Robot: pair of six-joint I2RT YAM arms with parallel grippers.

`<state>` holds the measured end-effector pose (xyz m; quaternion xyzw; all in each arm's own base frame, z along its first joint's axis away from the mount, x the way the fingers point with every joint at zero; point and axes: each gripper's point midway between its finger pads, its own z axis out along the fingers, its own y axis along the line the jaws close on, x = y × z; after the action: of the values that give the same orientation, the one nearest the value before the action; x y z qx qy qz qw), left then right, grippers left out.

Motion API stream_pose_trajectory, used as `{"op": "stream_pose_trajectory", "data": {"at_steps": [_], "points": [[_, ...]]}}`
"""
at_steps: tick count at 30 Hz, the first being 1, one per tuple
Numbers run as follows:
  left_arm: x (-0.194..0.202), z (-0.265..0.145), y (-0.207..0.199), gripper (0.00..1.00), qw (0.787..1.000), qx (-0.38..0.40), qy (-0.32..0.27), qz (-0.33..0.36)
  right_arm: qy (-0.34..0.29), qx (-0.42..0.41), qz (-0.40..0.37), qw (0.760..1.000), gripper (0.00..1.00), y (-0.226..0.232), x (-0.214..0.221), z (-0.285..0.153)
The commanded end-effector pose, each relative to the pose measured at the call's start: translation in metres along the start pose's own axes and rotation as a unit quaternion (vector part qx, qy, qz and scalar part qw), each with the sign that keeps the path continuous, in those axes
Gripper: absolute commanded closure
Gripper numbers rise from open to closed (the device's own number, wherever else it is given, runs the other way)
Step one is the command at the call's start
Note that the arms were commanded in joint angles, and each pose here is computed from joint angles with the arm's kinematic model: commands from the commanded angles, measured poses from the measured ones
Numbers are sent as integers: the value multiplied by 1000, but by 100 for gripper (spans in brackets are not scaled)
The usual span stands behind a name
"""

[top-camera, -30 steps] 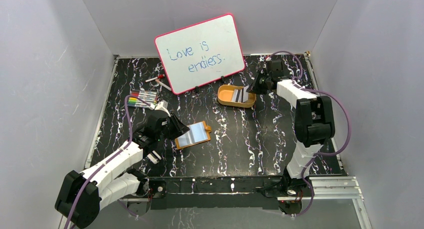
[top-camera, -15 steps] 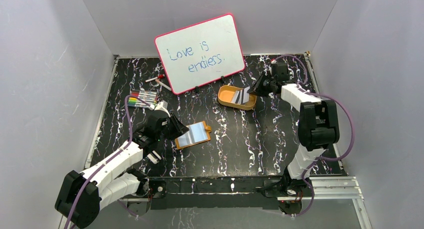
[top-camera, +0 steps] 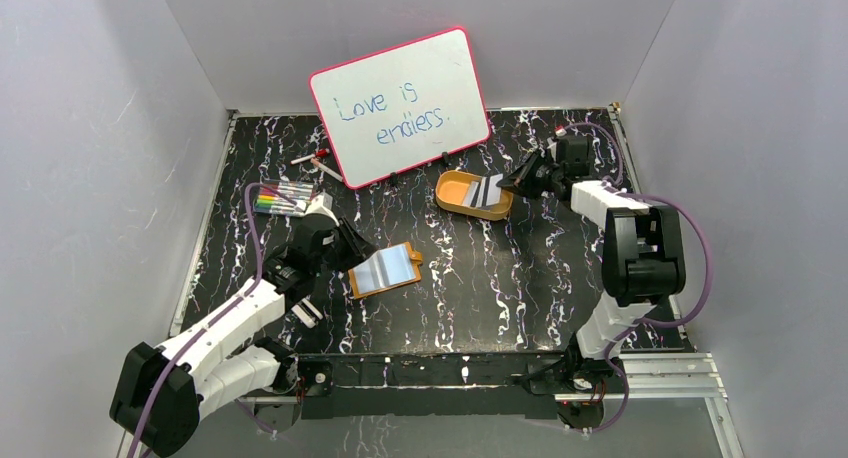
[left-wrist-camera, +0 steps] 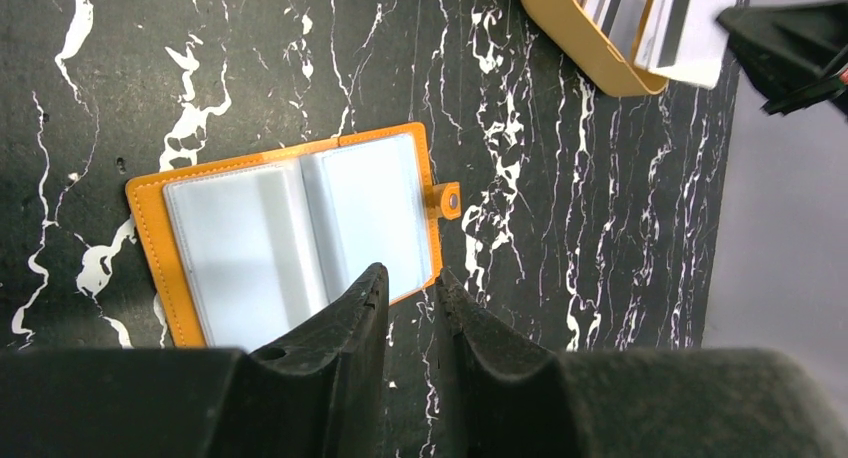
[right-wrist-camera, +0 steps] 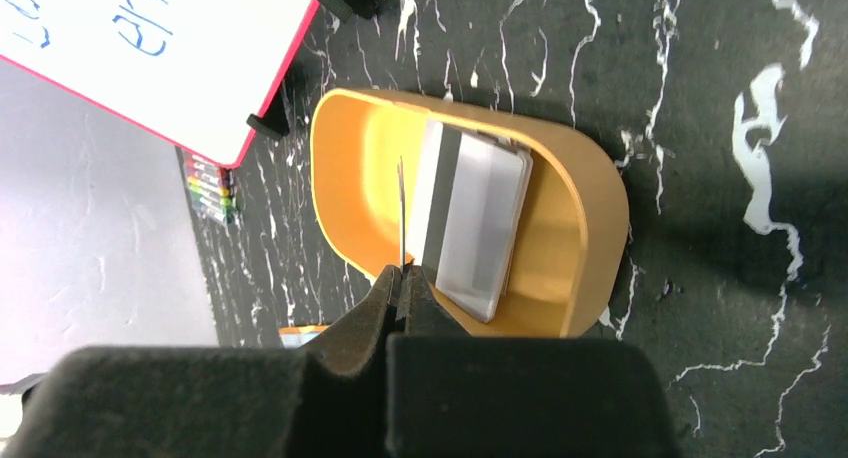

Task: Put the credit cards into the card holder
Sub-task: Pick up the credit card from the storage box.

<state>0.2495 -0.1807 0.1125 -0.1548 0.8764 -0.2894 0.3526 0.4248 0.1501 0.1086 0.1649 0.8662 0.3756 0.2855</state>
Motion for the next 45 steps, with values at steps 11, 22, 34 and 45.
{"op": "stream_pose_trajectory", "data": {"at_steps": [11,22,34,45], "points": [[-54,-20,-81,65,986,145,-82,31,9,-258,-23,966,100,98,21,-70],[-43,-51,-182,46,909,415,-16,37,93,-370,-98,919,100,162,103,-132],[-32,-64,-208,48,863,502,37,40,118,-426,-75,894,100,189,129,-147],[-21,-56,-195,64,870,489,45,39,118,-437,-64,889,100,197,132,-151]]}}
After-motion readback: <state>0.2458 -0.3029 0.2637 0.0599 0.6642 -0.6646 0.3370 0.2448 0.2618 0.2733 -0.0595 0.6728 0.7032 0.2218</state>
